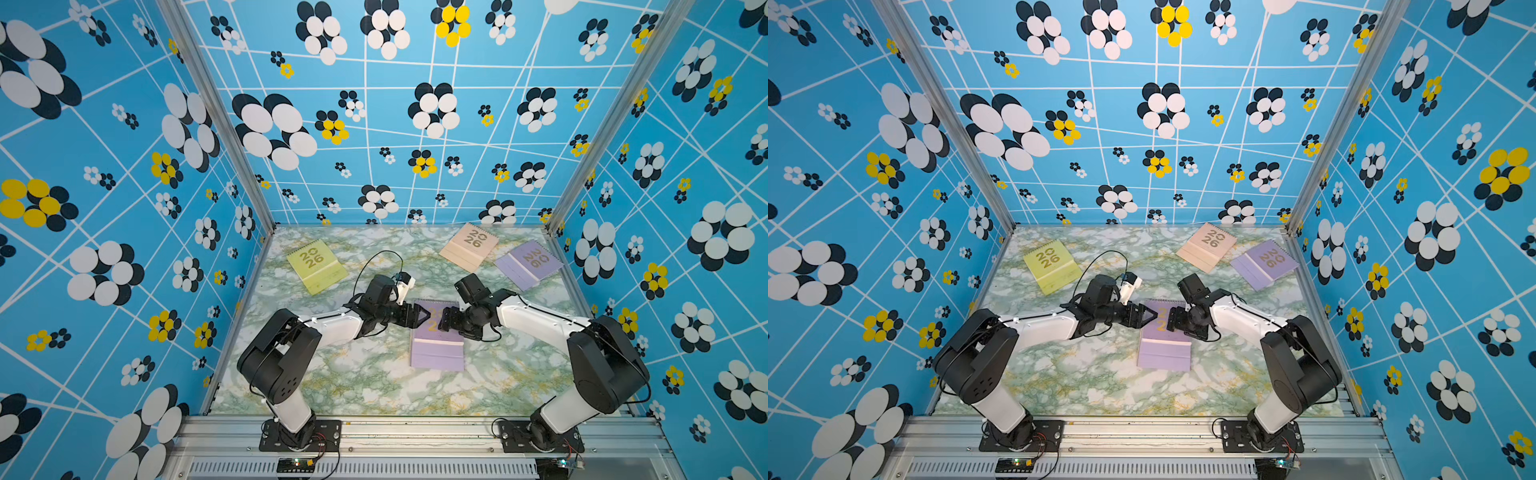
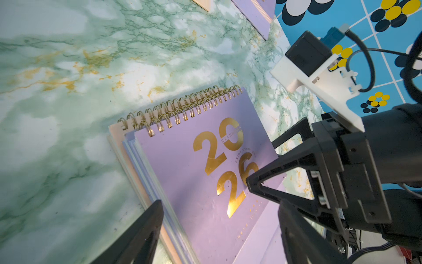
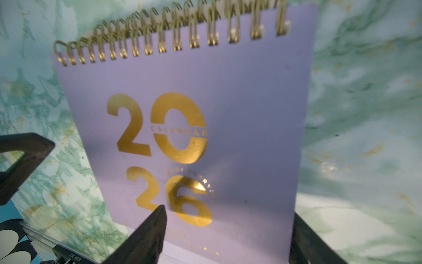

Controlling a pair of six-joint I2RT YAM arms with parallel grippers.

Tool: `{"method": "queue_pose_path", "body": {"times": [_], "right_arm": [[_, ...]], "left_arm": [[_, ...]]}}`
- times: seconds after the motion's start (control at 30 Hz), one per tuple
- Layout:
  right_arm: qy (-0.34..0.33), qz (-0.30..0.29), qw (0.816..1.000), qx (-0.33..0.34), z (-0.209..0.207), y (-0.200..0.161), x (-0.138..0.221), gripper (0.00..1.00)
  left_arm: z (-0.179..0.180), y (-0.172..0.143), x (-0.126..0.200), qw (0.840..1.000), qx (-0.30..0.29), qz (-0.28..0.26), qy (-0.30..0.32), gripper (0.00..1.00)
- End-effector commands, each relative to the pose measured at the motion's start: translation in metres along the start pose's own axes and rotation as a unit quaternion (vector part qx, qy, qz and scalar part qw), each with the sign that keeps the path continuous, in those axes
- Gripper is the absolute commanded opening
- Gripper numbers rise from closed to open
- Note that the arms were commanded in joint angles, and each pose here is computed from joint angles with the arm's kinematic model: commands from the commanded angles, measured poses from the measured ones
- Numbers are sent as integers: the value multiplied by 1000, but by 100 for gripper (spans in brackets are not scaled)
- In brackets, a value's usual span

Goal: Stack the calendars
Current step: Adjust the calendars at the calendar.

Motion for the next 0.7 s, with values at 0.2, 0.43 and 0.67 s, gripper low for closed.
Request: {"method": "queue_pose_path", "body": {"times": [0.2, 0.43, 0.67], "right_arm": [[-13, -7, 1000, -11, -4, 8, 6, 80], [-9, -11, 1000, -13, -6, 14, 10, 80], [-3, -10, 1000, -11, -2, 16, 7, 80]], "left_arm": [[14, -1, 6, 1000, 11, -9, 10, 81], [24, 10, 21, 999, 15, -36, 25, 81], [27, 12, 25, 999, 15, -39, 28, 81]]}}
Point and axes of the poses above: each gripper's point midway between its finger pads, its own x axis back along the fingers, its own z axis along the line the jaws close on, y = z × x, the point moved 8 cm from there along x, back along the fingers, and after that the axes turned 7 degrees about -x, right-handed, at the moved point
